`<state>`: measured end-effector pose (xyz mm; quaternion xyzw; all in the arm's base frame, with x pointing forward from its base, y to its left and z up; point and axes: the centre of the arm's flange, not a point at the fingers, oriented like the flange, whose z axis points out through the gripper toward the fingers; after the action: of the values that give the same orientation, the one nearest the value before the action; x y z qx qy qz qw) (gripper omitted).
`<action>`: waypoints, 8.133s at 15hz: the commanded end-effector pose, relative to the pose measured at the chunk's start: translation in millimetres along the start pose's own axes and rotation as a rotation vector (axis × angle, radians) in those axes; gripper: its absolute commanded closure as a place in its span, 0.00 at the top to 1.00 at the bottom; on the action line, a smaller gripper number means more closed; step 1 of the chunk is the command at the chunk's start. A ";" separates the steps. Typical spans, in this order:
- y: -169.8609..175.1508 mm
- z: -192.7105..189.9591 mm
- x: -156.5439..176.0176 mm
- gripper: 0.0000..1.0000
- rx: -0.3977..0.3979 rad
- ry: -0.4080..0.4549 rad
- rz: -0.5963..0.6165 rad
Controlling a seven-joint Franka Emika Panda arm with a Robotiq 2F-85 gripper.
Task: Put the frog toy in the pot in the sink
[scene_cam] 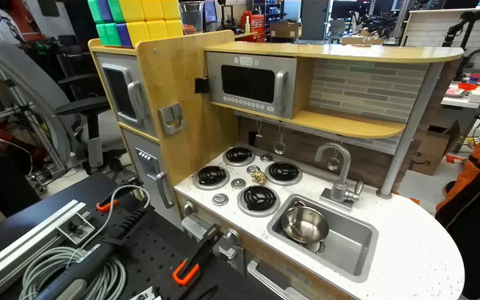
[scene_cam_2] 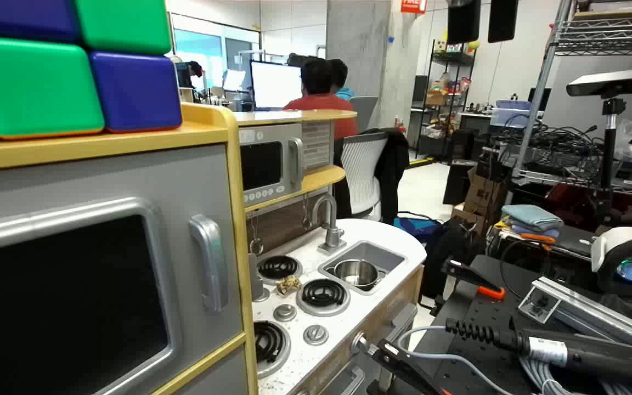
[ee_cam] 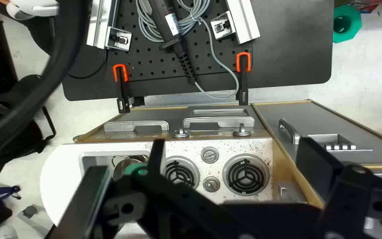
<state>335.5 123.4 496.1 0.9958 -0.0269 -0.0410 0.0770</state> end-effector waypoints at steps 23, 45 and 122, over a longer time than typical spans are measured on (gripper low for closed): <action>-3.2 15.2 18.4 1.00 0.013 0.072 0.064; 44.3 196.7 226.6 1.00 0.026 0.098 0.336; 47.5 407.2 362.9 0.03 0.161 -0.009 0.582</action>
<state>683.5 8.3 26.6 0.9522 -0.3052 -0.0004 0.0133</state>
